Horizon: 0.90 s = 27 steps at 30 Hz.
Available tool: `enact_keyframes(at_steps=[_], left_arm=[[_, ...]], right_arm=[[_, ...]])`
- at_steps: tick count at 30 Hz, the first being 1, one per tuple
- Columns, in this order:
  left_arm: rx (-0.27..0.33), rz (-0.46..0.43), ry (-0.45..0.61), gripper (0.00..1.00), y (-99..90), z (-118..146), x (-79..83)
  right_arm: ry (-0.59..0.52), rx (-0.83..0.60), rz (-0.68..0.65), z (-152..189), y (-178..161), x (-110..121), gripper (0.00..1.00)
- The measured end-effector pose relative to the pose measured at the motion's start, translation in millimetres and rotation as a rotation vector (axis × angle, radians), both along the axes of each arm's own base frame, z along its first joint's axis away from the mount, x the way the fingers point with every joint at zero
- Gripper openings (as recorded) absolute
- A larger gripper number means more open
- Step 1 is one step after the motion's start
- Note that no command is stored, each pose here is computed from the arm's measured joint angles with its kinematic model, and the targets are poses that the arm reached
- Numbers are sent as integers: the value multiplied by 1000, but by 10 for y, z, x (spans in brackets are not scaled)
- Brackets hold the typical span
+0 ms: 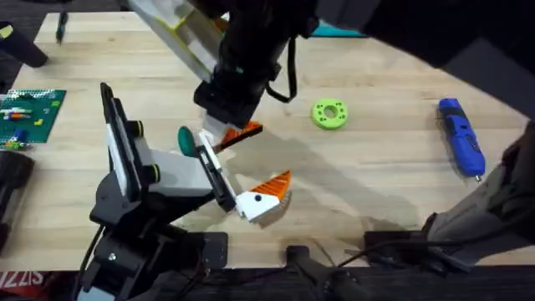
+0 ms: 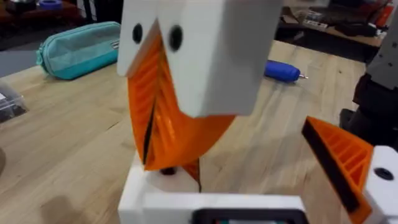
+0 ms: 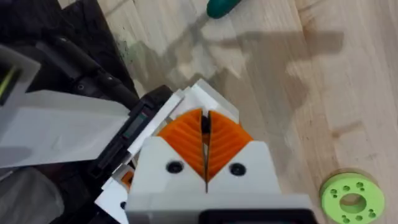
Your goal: Pick up the gripper from the table and insert it into the empty holder that is missing its gripper. Then pick up a screw, insert it into the mounting hole, and use the screwdriver to tighten it. Finally, clean up the table by picking up the vegetable and placing it into the bucket.
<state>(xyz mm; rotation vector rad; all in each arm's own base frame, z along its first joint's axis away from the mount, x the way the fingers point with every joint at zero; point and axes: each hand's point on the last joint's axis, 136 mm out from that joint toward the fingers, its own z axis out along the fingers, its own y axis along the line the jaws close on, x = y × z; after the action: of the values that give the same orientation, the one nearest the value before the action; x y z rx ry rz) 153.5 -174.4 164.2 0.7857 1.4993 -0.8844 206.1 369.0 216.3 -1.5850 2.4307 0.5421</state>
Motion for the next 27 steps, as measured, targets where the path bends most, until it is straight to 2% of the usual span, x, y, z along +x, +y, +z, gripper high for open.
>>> enact_keyframes(at_steps=[11, 17, 18, 20, 21, 24, 25, 27], left_arm=[[-2, 4, 7, 990, 3, -3, 7], [-2, 4, 6, 990, 3, -3, 7], [-2, 4, 6, 990, 3, -3, 7], [-2, 4, 6, 990, 3, -3, 7], [-2, 5, 7, 990, 4, -3, 8], [-1, 10, 3, 990, 8, -1, 16], [0, 11, 2, 990, 9, -2, 16], [1, 10, 0, 990, 8, -1, 16]], right_arm=[[-3, 1, 3, -11, 17, 9, 14], [-3, 0, 6, -12, 13, 9, 180], [-1, 2, 6, -10, 14, 11, 218], [1, 7, 4, -4, 18, 16, 361], [0, 9, 3, 0, 17, 23, 510], [-14, 3, -16, 2, -31, 113, 877], [-16, 6, -25, 5, -51, 155, 963], [-21, 15, -40, 15, -60, 221, 990]])
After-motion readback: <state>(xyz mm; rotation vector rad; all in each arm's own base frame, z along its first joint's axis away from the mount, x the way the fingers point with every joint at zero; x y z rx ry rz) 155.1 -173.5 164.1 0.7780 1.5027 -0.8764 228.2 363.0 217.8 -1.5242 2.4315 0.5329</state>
